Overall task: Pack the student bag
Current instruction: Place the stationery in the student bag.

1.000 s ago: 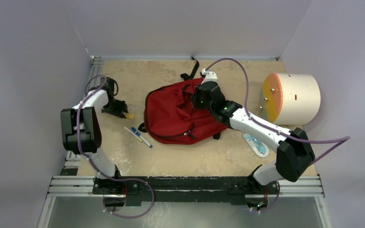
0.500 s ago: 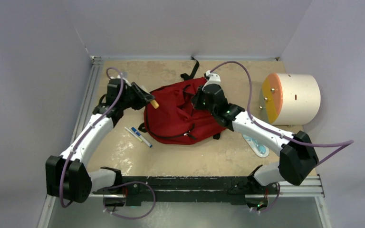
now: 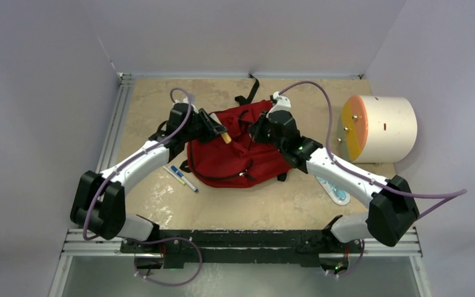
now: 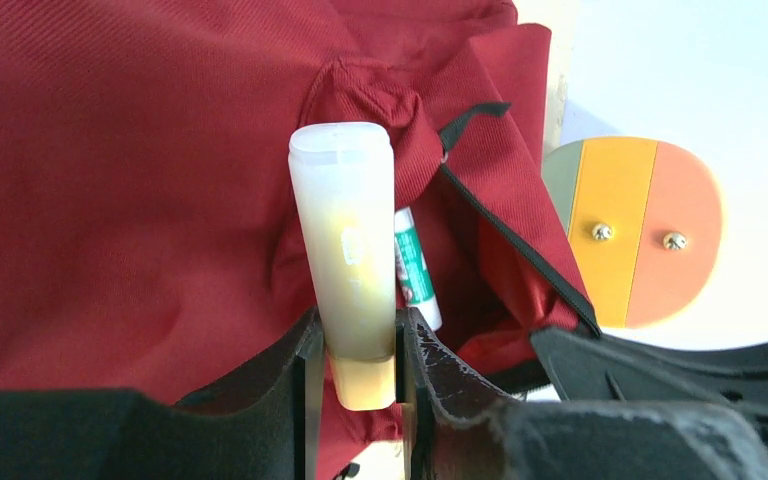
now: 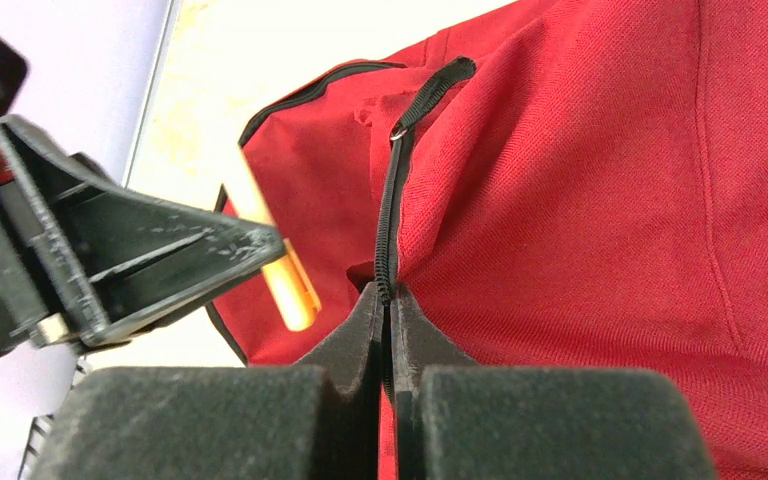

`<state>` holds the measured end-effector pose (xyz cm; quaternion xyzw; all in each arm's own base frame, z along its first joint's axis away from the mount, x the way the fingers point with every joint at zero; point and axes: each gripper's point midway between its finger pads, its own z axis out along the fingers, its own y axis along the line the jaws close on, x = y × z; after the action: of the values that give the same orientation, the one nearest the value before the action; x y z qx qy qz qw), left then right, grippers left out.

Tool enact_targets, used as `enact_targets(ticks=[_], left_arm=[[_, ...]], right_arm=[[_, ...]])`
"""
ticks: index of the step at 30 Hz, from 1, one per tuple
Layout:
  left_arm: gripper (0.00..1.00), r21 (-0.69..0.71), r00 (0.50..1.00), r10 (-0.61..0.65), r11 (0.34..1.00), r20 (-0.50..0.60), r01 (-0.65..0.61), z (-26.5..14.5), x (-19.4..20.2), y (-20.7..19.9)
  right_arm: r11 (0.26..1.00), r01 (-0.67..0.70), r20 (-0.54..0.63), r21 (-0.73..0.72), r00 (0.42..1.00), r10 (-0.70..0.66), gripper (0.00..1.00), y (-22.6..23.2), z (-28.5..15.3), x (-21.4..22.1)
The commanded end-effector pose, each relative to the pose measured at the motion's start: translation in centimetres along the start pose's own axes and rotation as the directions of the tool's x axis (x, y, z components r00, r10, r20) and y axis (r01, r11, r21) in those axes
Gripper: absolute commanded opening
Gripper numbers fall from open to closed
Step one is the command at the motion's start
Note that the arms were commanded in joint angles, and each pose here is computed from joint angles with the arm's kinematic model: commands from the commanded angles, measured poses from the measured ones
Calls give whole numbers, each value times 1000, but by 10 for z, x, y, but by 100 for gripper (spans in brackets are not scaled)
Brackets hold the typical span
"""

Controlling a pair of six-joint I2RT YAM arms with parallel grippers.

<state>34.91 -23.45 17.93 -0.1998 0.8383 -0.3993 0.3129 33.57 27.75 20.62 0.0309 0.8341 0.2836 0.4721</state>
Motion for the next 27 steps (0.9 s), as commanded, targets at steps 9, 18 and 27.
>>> enact_targets(ticks=[9,18,27], left_arm=[[0,161,1000,18,987,11,-20,32,9,-66],[0,169,999,26,985,-43,-19,51,45,-75],[0,217,989,98,974,-115,-71,71,74,-83]], right_arm=[[984,-79,120,-159,988,99,0,44,-22,-48],[978,-98,115,-183,986,120,0,49,-23,-48],[979,-97,134,-181,983,123,0,47,-28,-51]])
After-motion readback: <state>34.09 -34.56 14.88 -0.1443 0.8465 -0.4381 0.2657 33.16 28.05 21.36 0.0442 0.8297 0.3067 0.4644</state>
